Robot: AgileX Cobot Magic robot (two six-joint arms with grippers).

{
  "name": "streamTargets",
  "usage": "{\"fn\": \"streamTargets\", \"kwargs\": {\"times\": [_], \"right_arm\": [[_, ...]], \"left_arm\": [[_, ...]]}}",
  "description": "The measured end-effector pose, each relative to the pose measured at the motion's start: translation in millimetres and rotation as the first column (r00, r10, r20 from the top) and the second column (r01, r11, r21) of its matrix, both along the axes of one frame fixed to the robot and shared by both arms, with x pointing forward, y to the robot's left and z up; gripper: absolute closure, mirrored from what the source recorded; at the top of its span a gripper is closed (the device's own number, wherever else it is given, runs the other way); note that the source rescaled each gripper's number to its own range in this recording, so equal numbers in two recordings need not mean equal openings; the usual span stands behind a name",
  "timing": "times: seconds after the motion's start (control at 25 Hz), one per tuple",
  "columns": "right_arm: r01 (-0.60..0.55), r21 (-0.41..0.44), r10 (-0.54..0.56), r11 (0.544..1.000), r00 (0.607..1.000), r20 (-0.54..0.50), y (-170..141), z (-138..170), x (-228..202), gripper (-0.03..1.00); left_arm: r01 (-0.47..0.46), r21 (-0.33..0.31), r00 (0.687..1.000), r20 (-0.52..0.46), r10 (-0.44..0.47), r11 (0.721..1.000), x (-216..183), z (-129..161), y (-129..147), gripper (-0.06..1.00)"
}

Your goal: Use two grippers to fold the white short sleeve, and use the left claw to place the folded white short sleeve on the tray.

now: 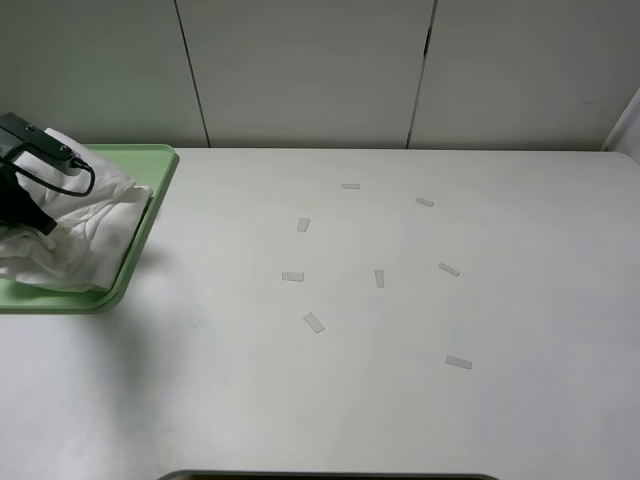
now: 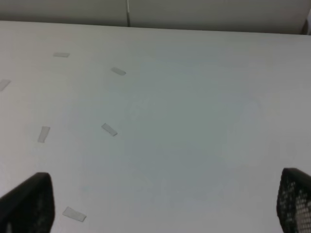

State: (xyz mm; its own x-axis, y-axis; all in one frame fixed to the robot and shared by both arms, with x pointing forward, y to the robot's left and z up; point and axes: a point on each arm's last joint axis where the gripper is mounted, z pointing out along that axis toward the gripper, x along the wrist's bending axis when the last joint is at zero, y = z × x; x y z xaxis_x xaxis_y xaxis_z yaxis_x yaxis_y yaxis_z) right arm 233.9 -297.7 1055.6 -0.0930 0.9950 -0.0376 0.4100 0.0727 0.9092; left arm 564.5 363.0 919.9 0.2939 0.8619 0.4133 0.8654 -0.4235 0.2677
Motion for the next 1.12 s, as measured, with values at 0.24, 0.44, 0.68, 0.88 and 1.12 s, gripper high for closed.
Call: {"fn": "streamTargets", "kwargs": {"times": [0.24, 0.44, 0.68, 0.88, 1.12], "right_arm": [[0.000, 0.000, 0.000, 1.000, 1.000, 0.000, 0, 0, 0, -0.03], [0.000, 0.000, 0.000, 1.000, 1.000, 0.000, 0, 0, 0, -0.03], [0.000, 0.000, 0.000, 1.000, 1.000, 0.000, 0, 0, 0, -0.03], [0.000, 0.000, 0.000, 1.000, 1.000, 0.000, 0, 0, 0, -0.03], [0.000, 0.000, 0.000, 1.000, 1.000, 0.000, 0, 0, 0, -0.03]], "left_arm": [[-0.077, 0.025, 0.997, 0.023, 0.077, 0.997, 9, 20, 6, 0.37], [-0.076, 0.031, 0.995, 0.067, 0.074, 0.997, 8, 34, 6, 0.00], [-0.120, 0.008, 0.988, 0.097, 0.119, 0.993, 7, 39, 6, -0.05], [-0.159, -0.005, 0.982, 0.098, 0.159, 0.987, 6, 40, 4, -0.06], [-0.157, -0.033, 0.966, 0.201, 0.160, 0.987, 0, 72, -8, -0.06]]}}
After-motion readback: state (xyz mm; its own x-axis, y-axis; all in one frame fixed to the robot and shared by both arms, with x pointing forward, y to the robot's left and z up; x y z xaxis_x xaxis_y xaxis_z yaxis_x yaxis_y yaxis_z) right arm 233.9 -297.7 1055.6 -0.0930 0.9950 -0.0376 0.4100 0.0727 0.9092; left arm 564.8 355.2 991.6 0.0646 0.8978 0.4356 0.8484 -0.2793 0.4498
